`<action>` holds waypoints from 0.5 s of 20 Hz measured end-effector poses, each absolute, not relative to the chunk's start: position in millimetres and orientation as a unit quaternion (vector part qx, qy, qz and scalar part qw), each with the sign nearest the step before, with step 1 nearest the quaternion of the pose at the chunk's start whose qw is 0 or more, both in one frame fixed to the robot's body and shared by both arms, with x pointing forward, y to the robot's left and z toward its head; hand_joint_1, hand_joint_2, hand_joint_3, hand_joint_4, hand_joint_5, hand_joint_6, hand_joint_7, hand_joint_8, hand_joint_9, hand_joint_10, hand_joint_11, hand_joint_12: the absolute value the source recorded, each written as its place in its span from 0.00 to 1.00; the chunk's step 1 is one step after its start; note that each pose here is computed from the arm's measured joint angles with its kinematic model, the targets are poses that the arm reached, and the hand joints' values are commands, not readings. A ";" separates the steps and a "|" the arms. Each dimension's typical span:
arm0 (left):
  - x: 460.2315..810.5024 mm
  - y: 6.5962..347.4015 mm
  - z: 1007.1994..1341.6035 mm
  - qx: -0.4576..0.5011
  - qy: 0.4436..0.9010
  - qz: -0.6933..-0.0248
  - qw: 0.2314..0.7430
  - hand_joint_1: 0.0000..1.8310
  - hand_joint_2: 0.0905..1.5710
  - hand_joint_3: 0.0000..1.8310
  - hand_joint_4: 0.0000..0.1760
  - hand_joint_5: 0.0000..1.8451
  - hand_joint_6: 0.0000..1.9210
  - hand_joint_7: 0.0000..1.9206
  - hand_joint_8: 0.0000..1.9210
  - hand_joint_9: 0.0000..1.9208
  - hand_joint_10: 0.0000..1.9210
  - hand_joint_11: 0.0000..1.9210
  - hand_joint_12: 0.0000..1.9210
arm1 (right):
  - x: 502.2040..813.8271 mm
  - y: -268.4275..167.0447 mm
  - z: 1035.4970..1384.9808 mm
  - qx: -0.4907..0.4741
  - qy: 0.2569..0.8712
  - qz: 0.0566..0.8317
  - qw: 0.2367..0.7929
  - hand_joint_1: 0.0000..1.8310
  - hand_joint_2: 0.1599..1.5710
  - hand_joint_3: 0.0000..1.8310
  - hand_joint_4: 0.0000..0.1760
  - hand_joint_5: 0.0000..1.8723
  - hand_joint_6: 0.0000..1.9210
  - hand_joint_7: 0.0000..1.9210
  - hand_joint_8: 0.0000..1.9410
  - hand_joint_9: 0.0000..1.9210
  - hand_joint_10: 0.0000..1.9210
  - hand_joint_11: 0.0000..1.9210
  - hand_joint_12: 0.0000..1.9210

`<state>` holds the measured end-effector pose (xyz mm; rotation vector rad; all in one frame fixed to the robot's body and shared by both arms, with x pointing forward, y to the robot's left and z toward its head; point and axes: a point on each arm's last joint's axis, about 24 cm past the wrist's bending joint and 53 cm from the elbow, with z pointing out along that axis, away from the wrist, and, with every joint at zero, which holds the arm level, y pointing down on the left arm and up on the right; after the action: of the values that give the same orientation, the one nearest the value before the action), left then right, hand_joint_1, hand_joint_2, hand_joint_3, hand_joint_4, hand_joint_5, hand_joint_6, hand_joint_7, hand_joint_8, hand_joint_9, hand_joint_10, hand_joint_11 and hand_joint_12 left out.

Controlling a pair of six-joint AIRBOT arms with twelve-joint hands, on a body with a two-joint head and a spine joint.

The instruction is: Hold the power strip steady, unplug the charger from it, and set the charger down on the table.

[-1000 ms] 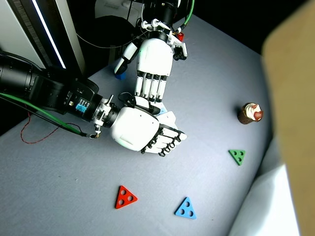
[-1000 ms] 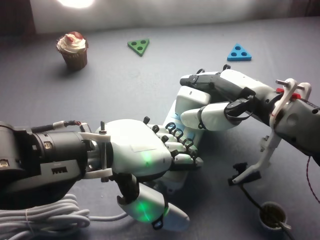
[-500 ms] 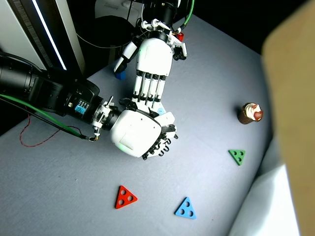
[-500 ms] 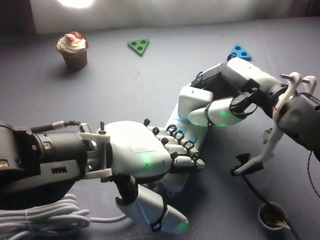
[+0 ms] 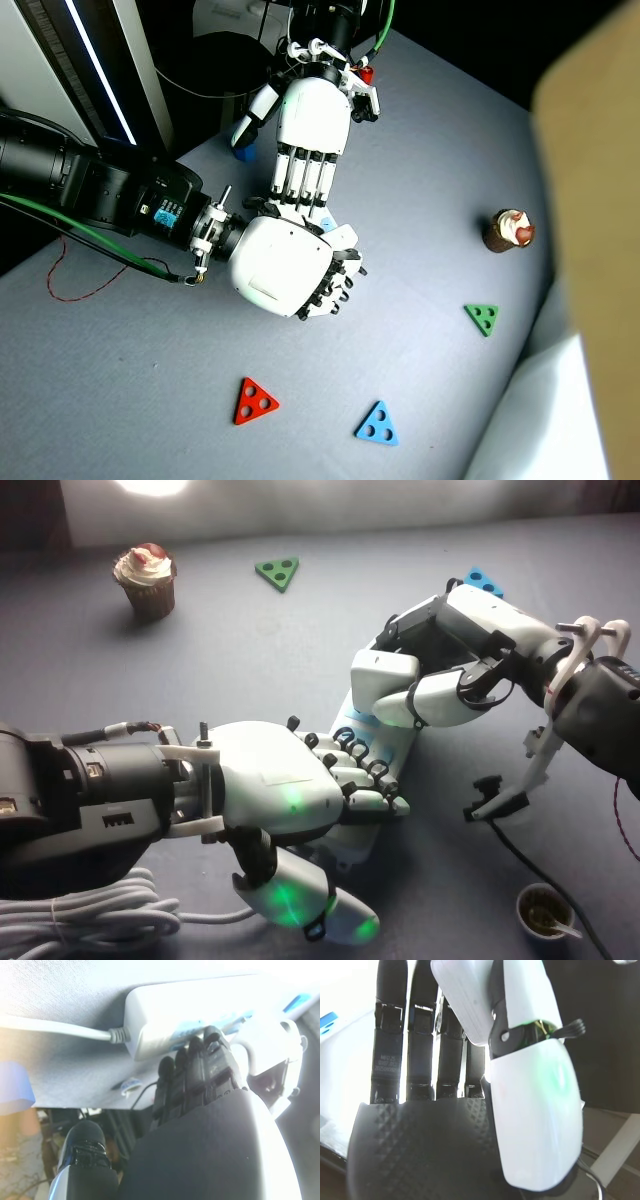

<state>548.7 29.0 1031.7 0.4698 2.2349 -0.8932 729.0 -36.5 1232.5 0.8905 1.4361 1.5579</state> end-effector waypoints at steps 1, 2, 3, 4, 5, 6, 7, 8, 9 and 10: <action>548.7 29.0 1031.7 0.180 0.858 -0.343 0.338 0.00 0.72 0.00 0.00 0.06 0.00 0.07 0.00 0.06 0.00 0.06 0.00 | 729.6 -37.2 1233.6 0.354 0.569 0.619 0.411 0.76 0.63 0.00 0.00 0.56 0.42 0.65 0.20 0.55 0.54 0.41 0.45; 548.7 29.1 1031.6 0.180 0.858 -0.343 0.338 0.00 0.72 0.00 0.00 0.06 0.00 0.07 0.00 0.06 0.00 0.05 0.00 | 730.2 -37.5 1236.0 0.354 0.567 0.620 0.410 0.76 0.63 0.00 0.00 0.56 0.42 0.65 0.20 0.55 0.54 0.41 0.45; 548.6 29.2 1031.4 0.181 0.858 -0.342 0.338 0.00 0.72 0.00 0.00 0.06 0.00 0.07 0.00 0.06 0.00 0.06 0.00 | 731.5 -38.7 1237.7 0.354 0.565 0.620 0.412 0.76 0.63 0.00 0.00 0.56 0.43 0.65 0.19 0.54 0.55 0.41 0.45; 548.6 29.6 1030.8 0.181 0.859 -0.341 0.337 0.00 0.72 0.00 0.00 0.06 0.00 0.07 0.00 0.07 0.00 0.06 0.00 | 731.8 -38.8 1239.4 0.355 0.564 0.622 0.412 0.76 0.63 0.00 0.00 0.57 0.42 0.65 0.18 0.54 0.55 0.40 0.46; 547.6 30.1 1030.5 0.180 0.860 -0.341 0.335 0.00 0.72 0.00 0.00 0.06 0.00 0.06 0.00 0.06 0.00 0.05 0.00 | 732.4 -39.0 1241.3 0.354 0.562 0.622 0.413 0.76 0.63 0.00 0.00 0.56 0.43 0.65 0.19 0.55 0.54 0.40 0.46; 547.1 31.4 1029.8 0.175 0.862 -0.340 0.332 0.00 0.72 0.00 0.00 0.06 0.00 0.06 0.00 0.06 0.00 0.05 0.00 | 732.6 -39.0 1243.2 0.354 0.561 0.624 0.414 0.76 0.63 0.00 0.00 0.56 0.43 0.65 0.19 0.55 0.54 0.40 0.46; 547.1 32.1 1028.9 0.170 0.864 -0.340 0.329 0.00 0.72 0.00 0.00 0.06 0.00 0.07 0.00 0.06 0.00 0.06 0.00 | 732.9 -39.2 1243.7 0.354 0.560 0.624 0.414 0.76 0.63 0.00 0.00 0.56 0.43 0.66 0.19 0.55 0.54 0.41 0.44; 547.0 32.4 1028.2 0.162 0.867 -0.341 0.326 0.00 0.72 0.00 0.00 0.06 0.00 0.07 0.00 0.06 0.00 0.06 0.00 | 733.4 -39.3 1245.0 0.354 0.560 0.624 0.414 0.76 0.62 0.00 0.00 0.56 0.42 0.66 0.17 0.55 0.53 0.42 0.43; 546.6 33.7 1026.4 0.148 0.871 -0.344 0.319 0.00 0.72 0.00 0.00 0.06 0.00 0.07 0.00 0.07 0.00 0.06 0.01 | 733.6 -39.5 1246.2 0.355 0.558 0.625 0.414 0.76 0.62 0.00 0.00 0.56 0.42 0.67 0.17 0.55 0.53 0.42 0.43; 544.3 35.7 1021.8 0.134 0.876 -0.346 0.309 0.00 0.72 0.00 0.00 0.07 0.00 0.08 0.01 0.07 0.00 0.06 0.01 | 734.6 -42.5 1250.5 0.359 0.550 0.630 0.415 0.76 0.63 0.00 0.00 0.56 0.43 0.65 0.19 0.55 0.54 0.41 0.44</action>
<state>544.3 35.7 1021.8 0.3535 2.3146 -0.9139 734.6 -42.5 1250.5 0.9024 1.3821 1.5823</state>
